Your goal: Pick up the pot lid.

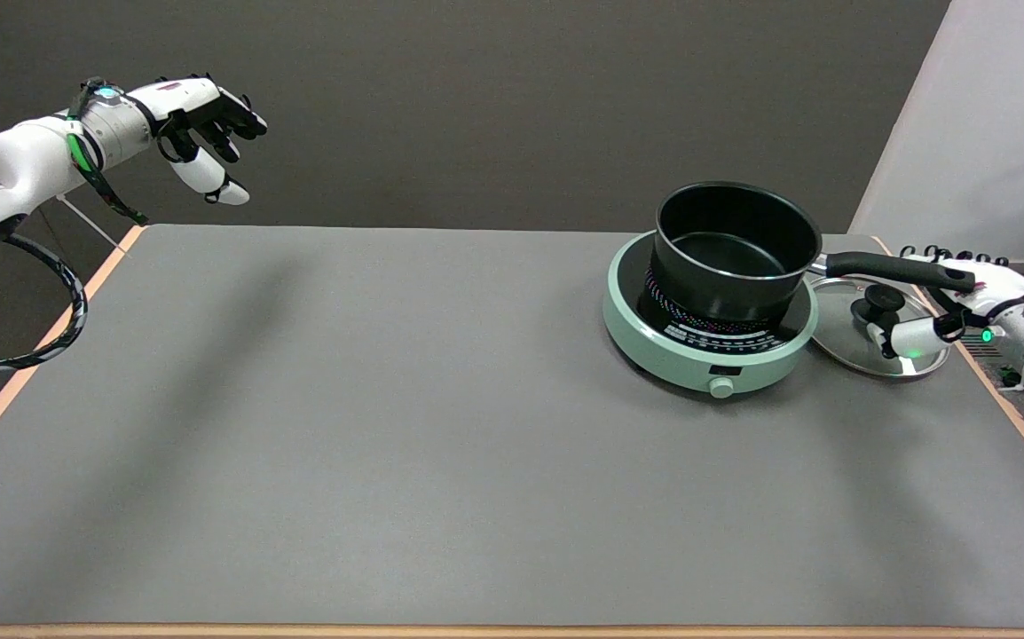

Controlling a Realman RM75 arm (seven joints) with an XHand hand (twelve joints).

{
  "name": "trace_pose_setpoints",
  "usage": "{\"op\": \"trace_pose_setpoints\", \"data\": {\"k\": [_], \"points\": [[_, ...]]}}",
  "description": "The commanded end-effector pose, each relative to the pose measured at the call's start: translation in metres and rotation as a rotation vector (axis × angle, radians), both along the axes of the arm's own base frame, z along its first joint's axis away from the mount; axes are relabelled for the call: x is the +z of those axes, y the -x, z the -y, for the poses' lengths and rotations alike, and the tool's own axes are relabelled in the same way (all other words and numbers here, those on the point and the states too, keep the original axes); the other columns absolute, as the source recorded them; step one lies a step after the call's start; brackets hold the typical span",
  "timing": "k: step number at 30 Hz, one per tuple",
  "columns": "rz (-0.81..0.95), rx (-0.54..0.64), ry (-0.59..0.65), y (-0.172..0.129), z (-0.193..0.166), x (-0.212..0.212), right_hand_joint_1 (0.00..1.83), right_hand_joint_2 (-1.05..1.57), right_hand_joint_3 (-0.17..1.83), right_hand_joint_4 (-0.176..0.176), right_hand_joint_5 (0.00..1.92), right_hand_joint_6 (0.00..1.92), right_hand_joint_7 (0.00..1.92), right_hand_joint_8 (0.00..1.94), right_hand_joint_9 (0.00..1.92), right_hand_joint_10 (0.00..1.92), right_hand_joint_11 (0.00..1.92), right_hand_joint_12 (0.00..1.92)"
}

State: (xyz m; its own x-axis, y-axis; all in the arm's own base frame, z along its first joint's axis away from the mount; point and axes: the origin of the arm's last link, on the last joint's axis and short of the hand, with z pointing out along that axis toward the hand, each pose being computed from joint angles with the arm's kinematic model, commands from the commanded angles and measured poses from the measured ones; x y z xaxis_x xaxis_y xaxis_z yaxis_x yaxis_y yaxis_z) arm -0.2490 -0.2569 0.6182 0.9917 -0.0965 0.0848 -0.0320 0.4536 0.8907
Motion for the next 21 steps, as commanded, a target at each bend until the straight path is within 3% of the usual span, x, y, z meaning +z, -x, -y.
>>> {"op": "trace_pose_setpoints", "data": {"k": [1, 17, 19, 20, 21], "points": [[0.015, -0.006, 0.013, 0.005, 0.001, 0.000, 0.72, 0.52, 1.00, 0.090, 0.35, 0.16, 0.33, 0.15, 0.37, 0.21, 0.28, 0.55], [0.035, -0.011, 0.049, 0.012, -0.001, 0.005, 0.72, 0.53, 1.01, 0.089, 0.35, 0.16, 0.33, 0.15, 0.38, 0.21, 0.28, 0.55], [0.058, -0.010, -0.057, 0.012, 0.012, -0.023, 0.72, 0.53, 1.01, 0.089, 0.35, 0.16, 0.33, 0.15, 0.38, 0.21, 0.28, 0.55], [0.041, -0.007, 0.049, 0.012, 0.000, 0.004, 0.72, 0.53, 1.01, 0.089, 0.35, 0.16, 0.33, 0.15, 0.38, 0.21, 0.28, 0.55], [0.043, -0.008, 0.049, 0.013, 0.001, 0.004, 0.72, 0.53, 1.01, 0.089, 0.35, 0.16, 0.33, 0.15, 0.38, 0.21, 0.28, 0.55]]}}
